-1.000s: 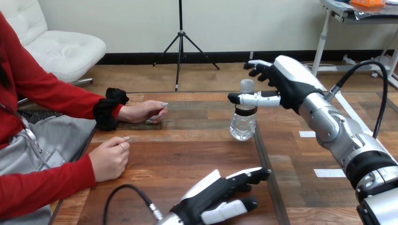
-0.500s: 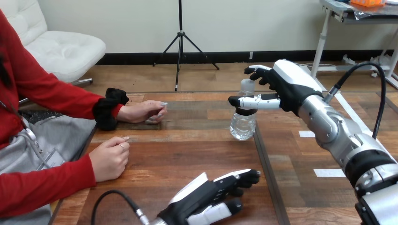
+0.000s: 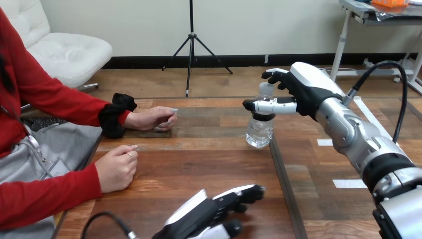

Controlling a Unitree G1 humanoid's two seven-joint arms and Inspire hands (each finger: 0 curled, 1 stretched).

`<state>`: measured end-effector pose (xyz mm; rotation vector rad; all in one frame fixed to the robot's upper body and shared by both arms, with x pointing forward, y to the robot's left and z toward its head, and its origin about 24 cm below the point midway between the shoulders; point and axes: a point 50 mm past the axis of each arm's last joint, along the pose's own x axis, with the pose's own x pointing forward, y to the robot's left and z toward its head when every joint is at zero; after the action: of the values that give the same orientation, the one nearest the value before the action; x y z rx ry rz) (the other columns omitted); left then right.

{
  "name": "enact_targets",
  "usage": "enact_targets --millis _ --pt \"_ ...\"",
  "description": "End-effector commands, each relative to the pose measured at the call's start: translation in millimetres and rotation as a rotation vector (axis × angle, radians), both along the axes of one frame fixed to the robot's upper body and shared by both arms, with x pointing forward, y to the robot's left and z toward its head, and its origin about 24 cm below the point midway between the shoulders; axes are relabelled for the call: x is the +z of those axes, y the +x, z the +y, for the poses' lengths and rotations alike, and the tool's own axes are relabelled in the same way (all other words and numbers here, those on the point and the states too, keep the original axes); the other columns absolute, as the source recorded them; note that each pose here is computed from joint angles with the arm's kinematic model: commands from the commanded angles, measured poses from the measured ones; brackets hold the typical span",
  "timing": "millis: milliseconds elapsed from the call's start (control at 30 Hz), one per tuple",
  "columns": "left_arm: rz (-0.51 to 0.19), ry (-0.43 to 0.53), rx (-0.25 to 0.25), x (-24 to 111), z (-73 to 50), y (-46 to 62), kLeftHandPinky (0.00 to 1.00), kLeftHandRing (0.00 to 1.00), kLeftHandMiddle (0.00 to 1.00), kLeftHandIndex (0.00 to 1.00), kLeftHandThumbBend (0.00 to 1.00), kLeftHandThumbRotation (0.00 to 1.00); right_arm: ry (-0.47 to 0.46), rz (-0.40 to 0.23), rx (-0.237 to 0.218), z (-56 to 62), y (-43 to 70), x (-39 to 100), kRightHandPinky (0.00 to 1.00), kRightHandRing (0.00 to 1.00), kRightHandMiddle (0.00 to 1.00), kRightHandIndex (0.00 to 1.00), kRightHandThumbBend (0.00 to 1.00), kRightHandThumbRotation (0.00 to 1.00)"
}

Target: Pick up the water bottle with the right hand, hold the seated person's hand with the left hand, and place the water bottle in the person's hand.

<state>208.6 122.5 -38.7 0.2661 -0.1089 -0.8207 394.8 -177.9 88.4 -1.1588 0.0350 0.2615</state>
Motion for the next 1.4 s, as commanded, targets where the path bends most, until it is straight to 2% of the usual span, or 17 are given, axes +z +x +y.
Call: enact_targets --millis 0,300,467,767,867,1367 --pt "-0.066 0.020 0.027 12.6 15.0 1.0 0.87 0.91 0.89 0.89 1.00 0.99 -0.035 -0.003 0.012 10.2 6.5 9.7 0.77 0.82 0.85 0.88 0.88 0.76" --pt "-0.097 0.014 0.036 18.7 18.7 -5.0 0.84 0.89 0.88 0.89 1.00 1.00 -0.056 0.024 -0.008 12.7 4.9 1.7 0.76 0.82 0.84 0.87 0.94 0.76" --pt "-0.082 0.039 0.048 20.3 22.8 -9.0 0.84 0.89 0.88 0.89 1.00 1.00 -0.071 0.031 -0.011 13.8 4.0 -1.5 0.76 0.82 0.83 0.87 0.96 0.77" --pt "-0.080 0.040 0.055 22.1 28.6 -13.8 0.83 0.89 0.89 0.89 1.00 1.00 -0.058 0.028 -0.027 14.4 2.9 -4.7 0.76 0.81 0.82 0.85 0.97 0.72" --pt "-0.071 0.037 0.060 21.6 30.7 -14.3 0.83 0.88 0.89 0.88 1.00 1.00 -0.070 0.021 -0.024 14.1 2.7 -4.8 0.75 0.79 0.80 0.84 0.97 0.69" --pt "-0.058 0.028 0.087 20.0 34.3 -11.3 0.83 0.89 0.88 0.87 1.00 1.00 -0.069 0.007 -0.002 11.2 1.2 -4.9 0.65 0.69 0.73 0.77 0.96 0.72"
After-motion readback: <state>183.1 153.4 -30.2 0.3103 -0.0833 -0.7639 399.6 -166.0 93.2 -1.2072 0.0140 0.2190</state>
